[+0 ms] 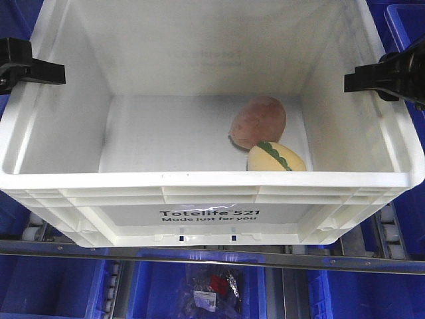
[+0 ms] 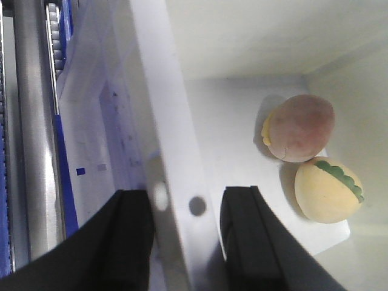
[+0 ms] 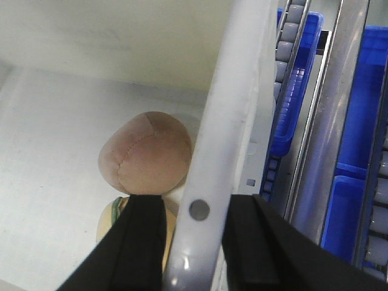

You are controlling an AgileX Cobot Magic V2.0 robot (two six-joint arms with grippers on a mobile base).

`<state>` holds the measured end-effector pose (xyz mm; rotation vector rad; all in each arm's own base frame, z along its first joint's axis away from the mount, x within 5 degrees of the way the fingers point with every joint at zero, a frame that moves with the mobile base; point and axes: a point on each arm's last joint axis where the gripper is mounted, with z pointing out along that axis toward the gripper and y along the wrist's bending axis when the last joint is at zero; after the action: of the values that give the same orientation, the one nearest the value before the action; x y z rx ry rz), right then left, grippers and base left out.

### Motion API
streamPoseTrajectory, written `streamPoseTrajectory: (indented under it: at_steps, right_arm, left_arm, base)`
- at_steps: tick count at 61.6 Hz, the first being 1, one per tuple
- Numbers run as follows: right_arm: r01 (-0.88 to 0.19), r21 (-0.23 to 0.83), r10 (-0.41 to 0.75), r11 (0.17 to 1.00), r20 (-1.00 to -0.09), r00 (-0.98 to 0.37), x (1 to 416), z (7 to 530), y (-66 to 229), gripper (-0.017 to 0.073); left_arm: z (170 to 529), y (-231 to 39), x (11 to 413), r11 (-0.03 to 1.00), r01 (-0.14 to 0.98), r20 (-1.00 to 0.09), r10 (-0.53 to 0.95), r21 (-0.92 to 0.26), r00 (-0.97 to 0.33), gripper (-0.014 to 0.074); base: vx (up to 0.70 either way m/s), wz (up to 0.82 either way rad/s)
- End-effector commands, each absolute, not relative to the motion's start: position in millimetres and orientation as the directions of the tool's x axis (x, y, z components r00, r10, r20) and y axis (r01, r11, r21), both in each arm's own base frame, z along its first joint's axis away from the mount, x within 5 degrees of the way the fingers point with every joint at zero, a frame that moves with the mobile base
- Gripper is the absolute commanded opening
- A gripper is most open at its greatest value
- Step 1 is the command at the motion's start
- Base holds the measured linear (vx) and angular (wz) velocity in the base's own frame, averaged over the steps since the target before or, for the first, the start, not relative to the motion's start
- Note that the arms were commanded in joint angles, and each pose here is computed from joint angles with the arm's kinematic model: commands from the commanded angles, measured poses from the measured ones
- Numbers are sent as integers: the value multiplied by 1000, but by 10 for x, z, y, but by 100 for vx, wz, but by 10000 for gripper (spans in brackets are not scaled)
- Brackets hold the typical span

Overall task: Place moving items into box and shelve
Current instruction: 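Hold the crate level with both grippers as the base aligns with the shelf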

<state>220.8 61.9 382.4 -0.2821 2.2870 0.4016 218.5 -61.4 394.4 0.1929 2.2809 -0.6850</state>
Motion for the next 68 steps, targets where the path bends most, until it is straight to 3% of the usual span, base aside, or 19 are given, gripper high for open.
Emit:
streamPoseTrajectory:
  at_steps: [1,68]
  right_arm:
    - [-377,275,30,884,-839,-543,2140,4158,700,-6]
    - [-377,275,30,884,-839,-543,2140,4158,700,-6]
  left_arm:
    - [4272,-699,2118,763,387,-756,-195,-517,-625,3]
    - [4272,-699,2118,763,387,-756,-195,-517,-625,3]
  base:
    - [0,0]
    - [0,0]
